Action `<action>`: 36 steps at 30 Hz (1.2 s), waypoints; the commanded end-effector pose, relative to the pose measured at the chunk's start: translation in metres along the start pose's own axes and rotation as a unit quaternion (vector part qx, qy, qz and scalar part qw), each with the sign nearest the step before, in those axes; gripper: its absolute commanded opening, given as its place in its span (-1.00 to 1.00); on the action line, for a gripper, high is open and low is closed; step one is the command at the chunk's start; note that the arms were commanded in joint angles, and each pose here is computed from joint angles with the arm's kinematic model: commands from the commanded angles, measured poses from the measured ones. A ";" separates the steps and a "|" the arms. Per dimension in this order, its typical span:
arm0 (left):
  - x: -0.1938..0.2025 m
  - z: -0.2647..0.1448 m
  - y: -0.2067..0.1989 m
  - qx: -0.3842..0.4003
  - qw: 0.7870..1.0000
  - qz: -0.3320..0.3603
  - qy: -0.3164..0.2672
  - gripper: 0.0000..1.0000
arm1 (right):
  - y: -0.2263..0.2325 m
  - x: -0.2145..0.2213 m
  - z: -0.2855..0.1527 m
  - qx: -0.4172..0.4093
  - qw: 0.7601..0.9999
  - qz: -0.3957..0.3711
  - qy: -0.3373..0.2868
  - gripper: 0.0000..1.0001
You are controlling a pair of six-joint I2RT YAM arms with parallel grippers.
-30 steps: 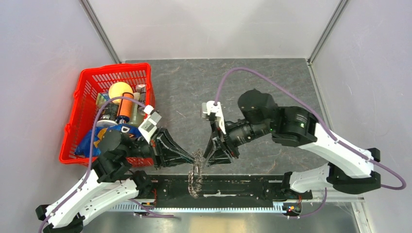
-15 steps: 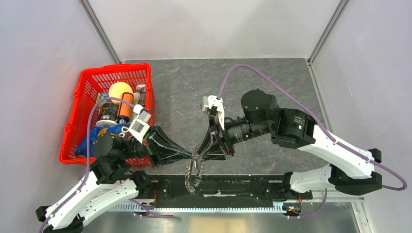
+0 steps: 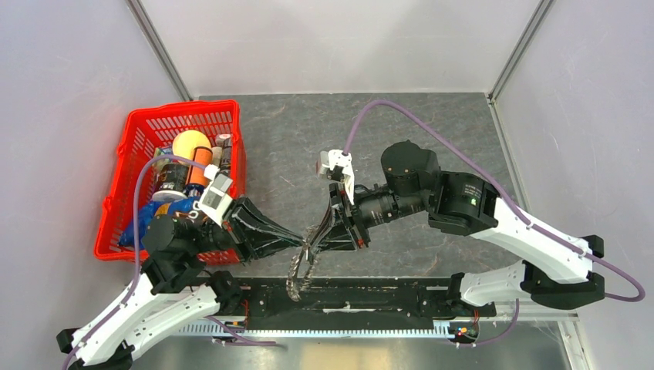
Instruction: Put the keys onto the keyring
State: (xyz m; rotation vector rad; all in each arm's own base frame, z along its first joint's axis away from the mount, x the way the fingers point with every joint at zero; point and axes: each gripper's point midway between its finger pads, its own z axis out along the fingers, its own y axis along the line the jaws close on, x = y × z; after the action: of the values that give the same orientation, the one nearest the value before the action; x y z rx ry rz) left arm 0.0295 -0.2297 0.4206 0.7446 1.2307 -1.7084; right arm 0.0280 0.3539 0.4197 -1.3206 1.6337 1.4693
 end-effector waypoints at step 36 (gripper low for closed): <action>-0.038 -0.004 -0.014 0.007 0.995 0.037 -0.093 -0.95 | 0.009 -0.008 0.016 -0.034 0.999 -0.001 -0.034 -1.00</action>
State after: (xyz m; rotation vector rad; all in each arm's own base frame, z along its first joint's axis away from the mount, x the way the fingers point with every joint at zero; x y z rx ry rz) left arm 0.0316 -0.2202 0.4384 0.6825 1.1313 -1.6856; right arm 0.0261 0.3697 0.4149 -1.2949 1.6143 1.5189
